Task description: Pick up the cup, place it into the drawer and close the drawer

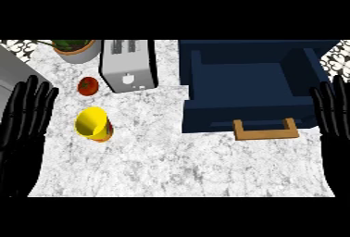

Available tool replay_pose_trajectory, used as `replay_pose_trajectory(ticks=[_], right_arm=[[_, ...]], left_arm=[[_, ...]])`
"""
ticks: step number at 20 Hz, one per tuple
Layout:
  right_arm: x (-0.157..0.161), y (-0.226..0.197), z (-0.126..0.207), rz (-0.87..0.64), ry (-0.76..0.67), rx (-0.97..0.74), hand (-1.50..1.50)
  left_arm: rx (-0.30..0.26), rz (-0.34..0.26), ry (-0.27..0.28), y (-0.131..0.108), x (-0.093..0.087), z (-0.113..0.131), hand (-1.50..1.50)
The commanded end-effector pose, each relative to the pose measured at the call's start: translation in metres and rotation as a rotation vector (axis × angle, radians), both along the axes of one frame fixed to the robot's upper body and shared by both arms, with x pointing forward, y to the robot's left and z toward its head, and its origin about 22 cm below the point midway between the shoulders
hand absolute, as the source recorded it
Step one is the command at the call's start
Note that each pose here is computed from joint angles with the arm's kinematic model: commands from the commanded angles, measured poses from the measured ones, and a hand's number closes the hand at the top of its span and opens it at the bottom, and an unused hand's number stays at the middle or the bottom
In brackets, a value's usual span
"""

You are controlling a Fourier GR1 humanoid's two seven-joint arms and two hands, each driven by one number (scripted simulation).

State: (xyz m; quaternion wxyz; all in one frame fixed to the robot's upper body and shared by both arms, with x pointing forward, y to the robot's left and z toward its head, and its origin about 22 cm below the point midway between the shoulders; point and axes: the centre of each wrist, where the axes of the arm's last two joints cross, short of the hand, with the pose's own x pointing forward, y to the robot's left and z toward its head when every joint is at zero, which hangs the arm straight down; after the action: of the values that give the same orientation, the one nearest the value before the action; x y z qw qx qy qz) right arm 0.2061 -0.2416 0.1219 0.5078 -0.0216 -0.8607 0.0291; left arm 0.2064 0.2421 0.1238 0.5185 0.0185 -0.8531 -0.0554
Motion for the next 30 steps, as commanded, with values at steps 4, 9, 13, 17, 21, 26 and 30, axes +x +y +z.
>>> replay_pose_trajectory(ticks=[4,9,13,17,21,26,30], right_arm=[[0.005,-0.007,0.002,0.019,-0.047,-0.024,-1.5],[0.017,0.009,-0.002,0.161,0.103,-0.07,-1.5],[0.027,0.005,0.003,0.171,0.122,-0.072,-1.5],[0.042,-0.001,0.001,0.171,0.119,-0.078,-1.5],[0.035,0.0,-0.013,0.165,0.087,-0.065,-1.5],[0.059,-0.005,0.021,0.162,0.083,-0.089,-1.5],[0.058,-0.006,0.012,0.164,0.072,-0.103,-1.5]], left_arm=[[0.05,-0.197,-0.002,0.024,0.034,0.009,-1.5],[-0.151,-0.203,0.222,0.032,0.045,-0.023,-1.5],[-0.164,-0.213,0.254,0.044,0.063,-0.039,-1.5],[-0.083,-0.159,0.279,0.059,0.071,-0.056,-1.5],[-0.084,-0.129,0.323,0.07,0.084,-0.069,-1.5],[-0.073,-0.09,0.362,0.083,0.087,-0.1,-1.5],[-0.06,-0.073,0.398,0.093,0.086,-0.142,-1.5]])
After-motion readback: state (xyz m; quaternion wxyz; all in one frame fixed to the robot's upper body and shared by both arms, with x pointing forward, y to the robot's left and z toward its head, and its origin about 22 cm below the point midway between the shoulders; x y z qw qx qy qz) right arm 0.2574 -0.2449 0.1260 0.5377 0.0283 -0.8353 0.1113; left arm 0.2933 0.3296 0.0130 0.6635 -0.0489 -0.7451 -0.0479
